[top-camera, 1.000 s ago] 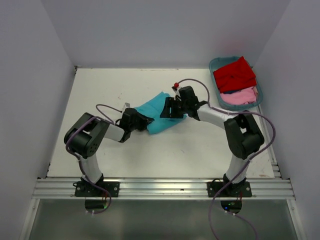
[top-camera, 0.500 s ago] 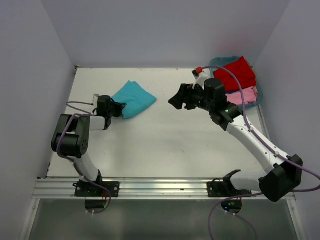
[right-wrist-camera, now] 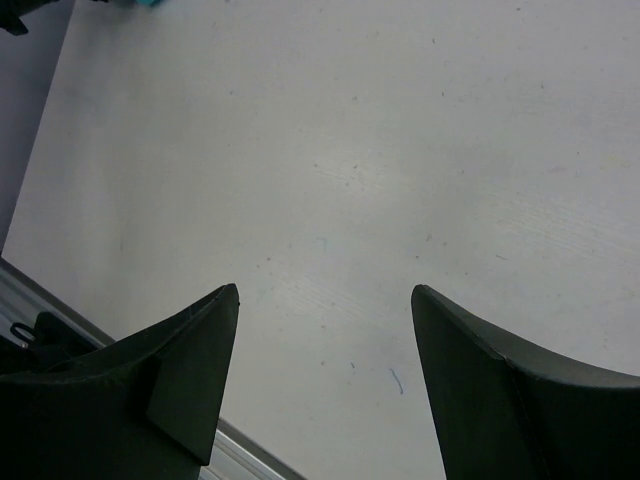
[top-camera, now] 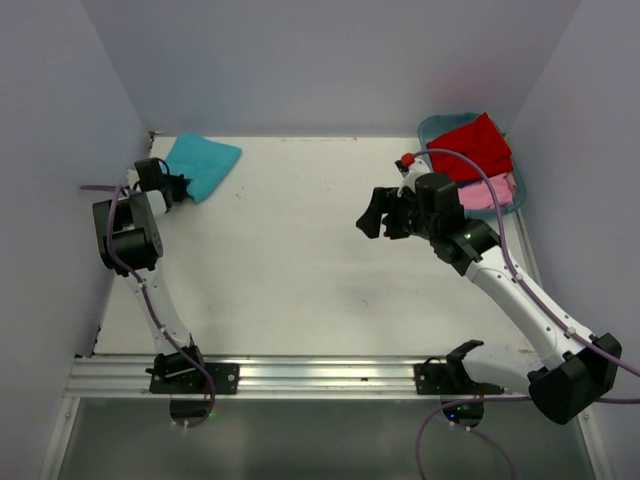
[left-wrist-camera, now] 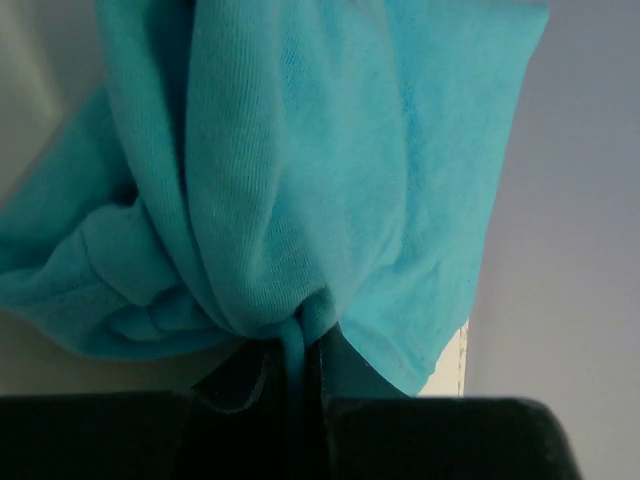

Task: Fold and stack the t-shirts
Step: Put the neatly folded tshirt into the corner of the board with the left arm

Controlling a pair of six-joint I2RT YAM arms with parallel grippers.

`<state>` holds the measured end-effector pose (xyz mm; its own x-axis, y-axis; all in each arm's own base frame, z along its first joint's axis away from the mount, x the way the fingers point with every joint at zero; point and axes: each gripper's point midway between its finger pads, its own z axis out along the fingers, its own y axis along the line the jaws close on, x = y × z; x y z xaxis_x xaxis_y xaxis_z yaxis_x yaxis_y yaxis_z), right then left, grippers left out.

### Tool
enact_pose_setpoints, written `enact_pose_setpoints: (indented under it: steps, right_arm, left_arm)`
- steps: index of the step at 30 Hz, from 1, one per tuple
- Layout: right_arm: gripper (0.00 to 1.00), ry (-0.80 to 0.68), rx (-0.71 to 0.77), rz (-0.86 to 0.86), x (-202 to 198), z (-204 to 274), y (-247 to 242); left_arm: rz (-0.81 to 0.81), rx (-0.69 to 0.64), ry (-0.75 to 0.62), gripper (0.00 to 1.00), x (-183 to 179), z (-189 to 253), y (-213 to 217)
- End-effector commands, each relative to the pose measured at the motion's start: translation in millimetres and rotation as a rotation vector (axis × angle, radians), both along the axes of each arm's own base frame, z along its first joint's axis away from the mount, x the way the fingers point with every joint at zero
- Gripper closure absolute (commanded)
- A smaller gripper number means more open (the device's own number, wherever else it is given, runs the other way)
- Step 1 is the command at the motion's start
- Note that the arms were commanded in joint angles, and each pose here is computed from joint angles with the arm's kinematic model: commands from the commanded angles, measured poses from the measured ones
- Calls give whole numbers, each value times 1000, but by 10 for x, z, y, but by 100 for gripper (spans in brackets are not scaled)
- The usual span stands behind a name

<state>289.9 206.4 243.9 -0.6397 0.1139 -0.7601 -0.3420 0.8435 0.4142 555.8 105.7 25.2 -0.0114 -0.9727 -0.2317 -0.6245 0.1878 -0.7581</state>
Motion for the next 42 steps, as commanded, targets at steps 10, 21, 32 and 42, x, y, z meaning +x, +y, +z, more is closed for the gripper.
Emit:
enact_pose_setpoints:
  steps: [10, 21, 32, 42]
  right_arm:
    - [26, 29, -66, -24, -25, -48, -112]
    - [27, 54, -79, -23, -37, -62, -112]
    - [28, 80, -45, 16, -43, -70, -1]
    - [29, 84, -20, 23, -143, -41, -13]
  left_arm:
    - [74, -38, -67, 100, 321, -68, 538]
    - [344, 0, -110, 100, 119, 171, 1052]
    - [465, -6, -141, 100, -111, 266, 1241]
    - [402, -150, -241, 100, 300, 254, 1140]
